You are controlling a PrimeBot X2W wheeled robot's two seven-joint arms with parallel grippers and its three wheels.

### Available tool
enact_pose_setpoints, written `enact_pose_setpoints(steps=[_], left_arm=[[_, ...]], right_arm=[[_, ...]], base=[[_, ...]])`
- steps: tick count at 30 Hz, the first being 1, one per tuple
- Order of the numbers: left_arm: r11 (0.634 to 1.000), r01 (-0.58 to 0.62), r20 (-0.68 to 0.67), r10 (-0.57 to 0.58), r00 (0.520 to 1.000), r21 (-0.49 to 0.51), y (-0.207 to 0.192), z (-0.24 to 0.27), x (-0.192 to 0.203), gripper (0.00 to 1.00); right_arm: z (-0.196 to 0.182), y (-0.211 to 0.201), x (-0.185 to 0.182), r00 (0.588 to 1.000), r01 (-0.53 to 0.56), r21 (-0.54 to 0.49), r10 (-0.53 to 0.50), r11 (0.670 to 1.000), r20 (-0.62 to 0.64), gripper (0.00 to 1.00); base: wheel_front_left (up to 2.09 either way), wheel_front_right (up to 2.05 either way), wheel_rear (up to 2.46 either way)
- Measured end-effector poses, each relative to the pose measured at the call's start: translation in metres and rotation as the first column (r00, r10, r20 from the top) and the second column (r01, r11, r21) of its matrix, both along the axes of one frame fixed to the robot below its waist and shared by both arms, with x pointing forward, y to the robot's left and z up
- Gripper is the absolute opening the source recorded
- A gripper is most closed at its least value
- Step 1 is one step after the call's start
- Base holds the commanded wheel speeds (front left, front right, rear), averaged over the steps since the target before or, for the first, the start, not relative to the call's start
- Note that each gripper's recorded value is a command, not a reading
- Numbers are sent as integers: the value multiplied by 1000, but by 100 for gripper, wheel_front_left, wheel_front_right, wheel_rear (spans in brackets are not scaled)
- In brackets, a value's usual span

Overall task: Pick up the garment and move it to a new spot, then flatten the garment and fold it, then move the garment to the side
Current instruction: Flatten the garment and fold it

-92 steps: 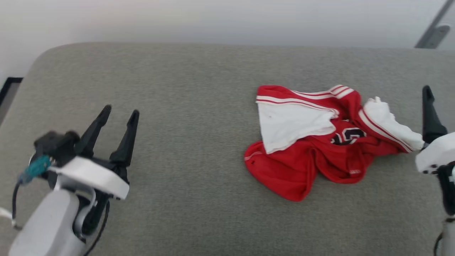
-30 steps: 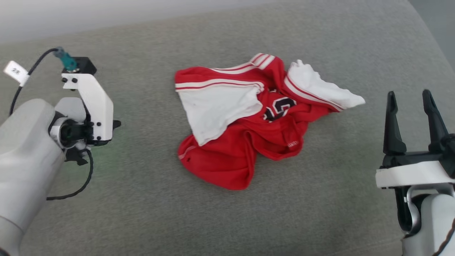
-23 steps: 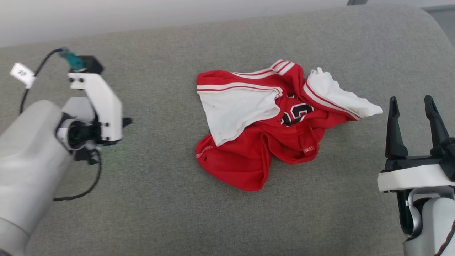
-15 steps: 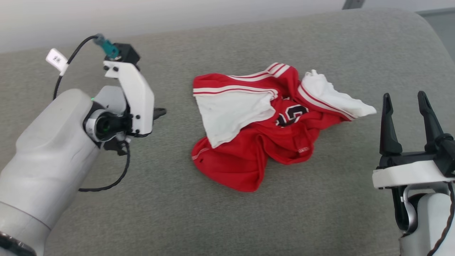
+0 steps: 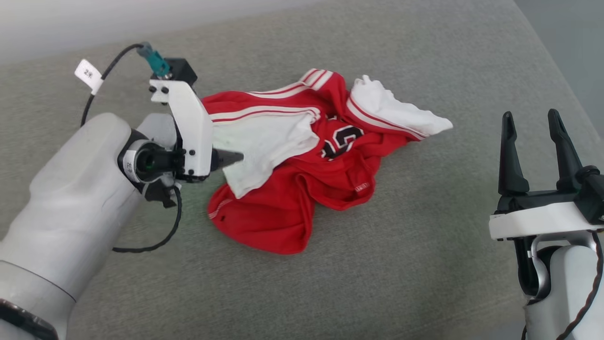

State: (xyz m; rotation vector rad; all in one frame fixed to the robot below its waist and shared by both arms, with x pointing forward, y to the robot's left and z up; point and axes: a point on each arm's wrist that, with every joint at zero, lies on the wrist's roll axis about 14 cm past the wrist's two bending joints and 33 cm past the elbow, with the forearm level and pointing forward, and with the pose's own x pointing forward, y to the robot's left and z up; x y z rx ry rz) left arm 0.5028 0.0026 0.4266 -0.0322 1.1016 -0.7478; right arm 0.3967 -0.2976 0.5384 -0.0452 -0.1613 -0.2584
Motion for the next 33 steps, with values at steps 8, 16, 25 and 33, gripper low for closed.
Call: enact_pose_setpoints(steps=[8, 16, 25, 33], left_arm=[[998, -31, -117, 36, 993, 45, 2, -32, -1, 100], [995, -101, -234, 93, 968, -22, -11, -42, 0, 100], [996, -66, -306, 47, 951, -53, -33, -42, -15, 0], [994, 56, -107, -46, 993, 95, -8, -54, 0, 0]], right_arm=[[-8, -13, -7, 999, 41, 15, -41, 999, -22, 100], [-14, -20, -8, 997, 62, 13, -61, 998, -42, 100], [-15, -21, -5, 997, 62, 17, -62, 998, -42, 100], [-17, -23, -3, 997, 70, 17, -69, 997, -47, 100]], base=[[0, 0, 0], [0, 0, 0], [0, 0, 0], [0, 0, 0]])
